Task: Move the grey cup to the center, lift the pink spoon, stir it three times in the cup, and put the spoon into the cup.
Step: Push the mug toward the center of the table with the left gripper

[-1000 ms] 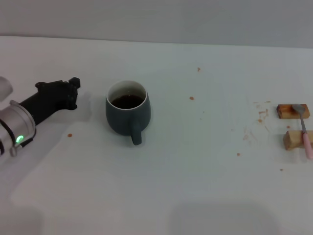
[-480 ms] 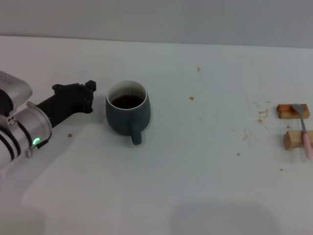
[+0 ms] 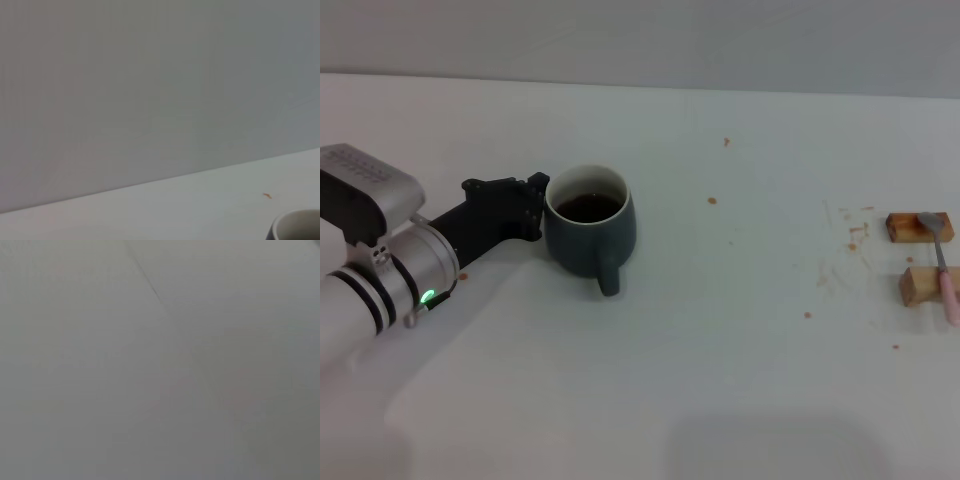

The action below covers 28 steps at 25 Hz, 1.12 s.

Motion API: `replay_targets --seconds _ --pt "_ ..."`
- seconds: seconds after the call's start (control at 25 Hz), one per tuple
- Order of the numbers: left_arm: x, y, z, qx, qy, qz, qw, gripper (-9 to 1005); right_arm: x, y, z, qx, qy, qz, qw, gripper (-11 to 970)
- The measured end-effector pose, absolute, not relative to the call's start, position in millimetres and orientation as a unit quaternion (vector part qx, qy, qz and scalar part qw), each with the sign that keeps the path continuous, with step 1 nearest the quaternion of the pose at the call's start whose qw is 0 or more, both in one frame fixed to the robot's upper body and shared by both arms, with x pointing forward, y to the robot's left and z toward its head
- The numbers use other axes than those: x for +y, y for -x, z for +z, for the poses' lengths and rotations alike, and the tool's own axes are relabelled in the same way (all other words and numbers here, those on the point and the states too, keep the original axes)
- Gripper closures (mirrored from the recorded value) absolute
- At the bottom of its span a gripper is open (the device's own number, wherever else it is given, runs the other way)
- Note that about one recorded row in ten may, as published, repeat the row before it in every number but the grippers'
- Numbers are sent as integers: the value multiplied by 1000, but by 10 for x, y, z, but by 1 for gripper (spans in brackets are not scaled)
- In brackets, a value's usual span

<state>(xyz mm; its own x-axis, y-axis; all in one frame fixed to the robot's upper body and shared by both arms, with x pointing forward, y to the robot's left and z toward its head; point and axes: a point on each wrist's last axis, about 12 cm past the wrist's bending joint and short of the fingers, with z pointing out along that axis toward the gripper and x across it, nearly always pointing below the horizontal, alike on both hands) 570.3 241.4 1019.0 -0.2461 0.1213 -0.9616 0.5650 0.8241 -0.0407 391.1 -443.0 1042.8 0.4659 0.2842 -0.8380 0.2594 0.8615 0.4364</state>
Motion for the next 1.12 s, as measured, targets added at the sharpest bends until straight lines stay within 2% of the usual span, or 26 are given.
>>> replay_targets --seconds 1.12 --pt "2018 -5557 10145 746 -280 -246 551 997 -4422 -3852 10390 527 -263 9 808 372"
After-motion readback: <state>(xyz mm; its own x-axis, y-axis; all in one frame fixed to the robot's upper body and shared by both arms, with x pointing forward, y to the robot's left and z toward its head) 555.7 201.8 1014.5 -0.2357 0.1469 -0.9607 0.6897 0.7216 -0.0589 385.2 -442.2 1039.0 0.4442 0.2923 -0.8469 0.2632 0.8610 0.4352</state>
